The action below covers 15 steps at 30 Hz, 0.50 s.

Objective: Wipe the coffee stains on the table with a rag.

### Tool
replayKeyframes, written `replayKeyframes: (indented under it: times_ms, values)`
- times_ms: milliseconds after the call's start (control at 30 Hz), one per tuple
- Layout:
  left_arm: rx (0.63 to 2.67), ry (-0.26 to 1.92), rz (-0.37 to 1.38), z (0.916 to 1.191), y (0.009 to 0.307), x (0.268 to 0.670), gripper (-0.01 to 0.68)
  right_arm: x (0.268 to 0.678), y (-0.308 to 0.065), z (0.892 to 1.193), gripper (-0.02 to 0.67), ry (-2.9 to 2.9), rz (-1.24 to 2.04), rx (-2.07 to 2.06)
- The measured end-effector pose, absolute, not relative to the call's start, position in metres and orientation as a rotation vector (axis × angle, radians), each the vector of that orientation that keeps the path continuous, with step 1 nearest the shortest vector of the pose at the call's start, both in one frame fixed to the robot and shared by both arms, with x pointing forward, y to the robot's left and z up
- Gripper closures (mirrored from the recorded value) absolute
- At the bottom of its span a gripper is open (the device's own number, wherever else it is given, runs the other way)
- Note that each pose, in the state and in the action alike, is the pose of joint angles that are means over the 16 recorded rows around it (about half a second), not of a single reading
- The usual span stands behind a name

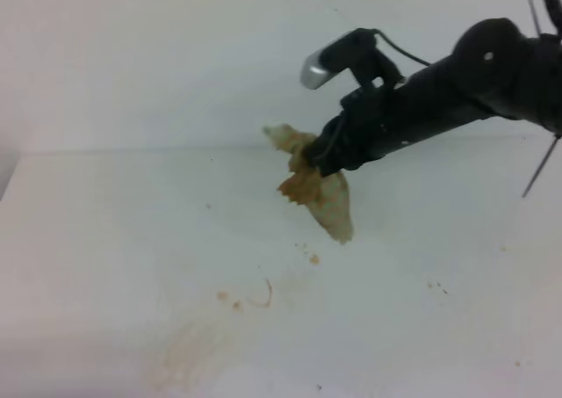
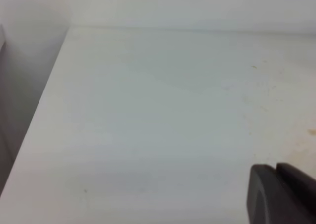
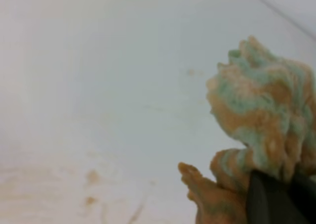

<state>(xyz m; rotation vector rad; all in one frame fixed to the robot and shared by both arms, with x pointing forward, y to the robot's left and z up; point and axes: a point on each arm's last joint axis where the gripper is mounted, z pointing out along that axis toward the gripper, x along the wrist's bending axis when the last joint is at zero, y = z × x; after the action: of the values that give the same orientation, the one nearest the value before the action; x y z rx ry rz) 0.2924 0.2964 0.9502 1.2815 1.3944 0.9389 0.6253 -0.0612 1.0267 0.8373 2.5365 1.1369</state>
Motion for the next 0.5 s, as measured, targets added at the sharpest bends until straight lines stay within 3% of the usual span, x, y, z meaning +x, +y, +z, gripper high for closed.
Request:
replayKeyframes:
  times_ms: [200, 500]
  values:
    - [1.281, 1.394, 0.939, 0.95, 0.296, 0.292, 0.672, 0.615, -0.103, 1.021, 0.617, 2.445, 1.096, 1.013]
    - [1.281, 1.394, 0.939, 0.95, 0.296, 0.292, 0.672, 0.591, -0.136, 0.98, 0.617, 2.328, 1.018, 1.265]
